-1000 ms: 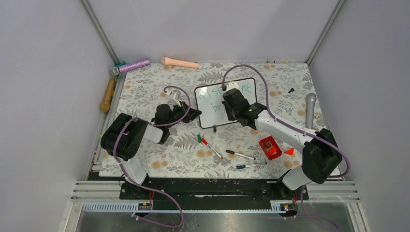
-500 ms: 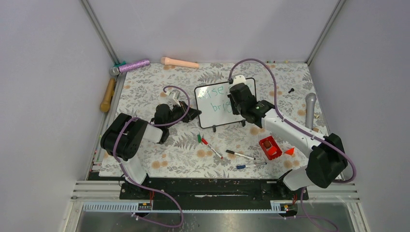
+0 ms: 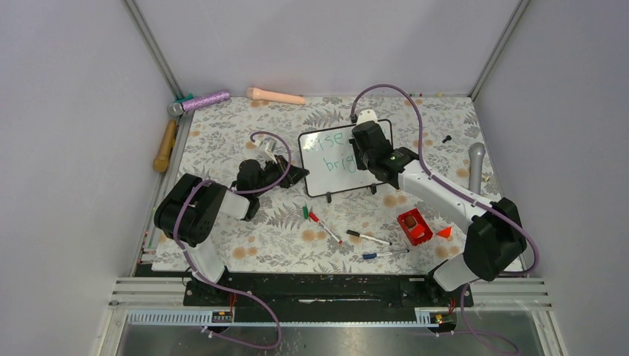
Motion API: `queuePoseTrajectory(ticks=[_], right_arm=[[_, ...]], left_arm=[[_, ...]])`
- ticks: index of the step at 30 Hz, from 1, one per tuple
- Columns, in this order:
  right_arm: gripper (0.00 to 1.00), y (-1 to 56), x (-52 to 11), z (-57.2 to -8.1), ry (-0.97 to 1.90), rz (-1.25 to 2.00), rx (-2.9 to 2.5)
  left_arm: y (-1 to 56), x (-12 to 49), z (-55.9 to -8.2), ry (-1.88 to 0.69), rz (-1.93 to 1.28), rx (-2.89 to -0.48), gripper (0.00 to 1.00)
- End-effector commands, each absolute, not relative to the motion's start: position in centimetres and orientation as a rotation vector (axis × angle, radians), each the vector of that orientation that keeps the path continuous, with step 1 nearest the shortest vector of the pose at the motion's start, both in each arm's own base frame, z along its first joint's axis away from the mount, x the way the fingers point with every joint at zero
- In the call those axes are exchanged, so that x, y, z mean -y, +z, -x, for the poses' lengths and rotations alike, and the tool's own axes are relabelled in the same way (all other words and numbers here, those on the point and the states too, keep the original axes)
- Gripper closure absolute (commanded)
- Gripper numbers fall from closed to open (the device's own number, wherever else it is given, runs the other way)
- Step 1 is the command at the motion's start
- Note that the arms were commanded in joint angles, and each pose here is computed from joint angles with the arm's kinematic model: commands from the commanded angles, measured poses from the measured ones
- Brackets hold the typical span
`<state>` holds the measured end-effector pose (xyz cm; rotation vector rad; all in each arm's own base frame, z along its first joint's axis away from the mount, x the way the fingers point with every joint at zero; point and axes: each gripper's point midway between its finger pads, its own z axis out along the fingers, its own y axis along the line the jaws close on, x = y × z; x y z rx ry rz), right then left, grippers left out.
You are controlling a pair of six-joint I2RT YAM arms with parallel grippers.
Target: Write a sentence on the whiteboard
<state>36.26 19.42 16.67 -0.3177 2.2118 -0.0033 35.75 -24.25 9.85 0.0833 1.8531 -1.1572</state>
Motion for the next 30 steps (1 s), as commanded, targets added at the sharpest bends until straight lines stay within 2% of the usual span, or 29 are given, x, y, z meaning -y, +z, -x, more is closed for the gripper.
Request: queuePoseTrajectory(ticks=[1, 13, 30], right_arm=[[1.00, 19.2, -19.7, -38.2, -0.005, 0.278, -2.140], [1.00, 17.9, -19.8, -38.5, -0.010, 0.277, -2.162], [1.00, 14.8, -19.2, -35.7, 0.054, 0.263, -2.232]], left_arm=[[11.1, 23.7, -36.9, -1.138, -0.075, -1.788, 1.00], [11.0, 23.7, -36.9, -1.137, -0.076, -1.789, 1.00], [11.0, 23.7, -36.9, -1.136, -0.075, -1.788, 1.00]])
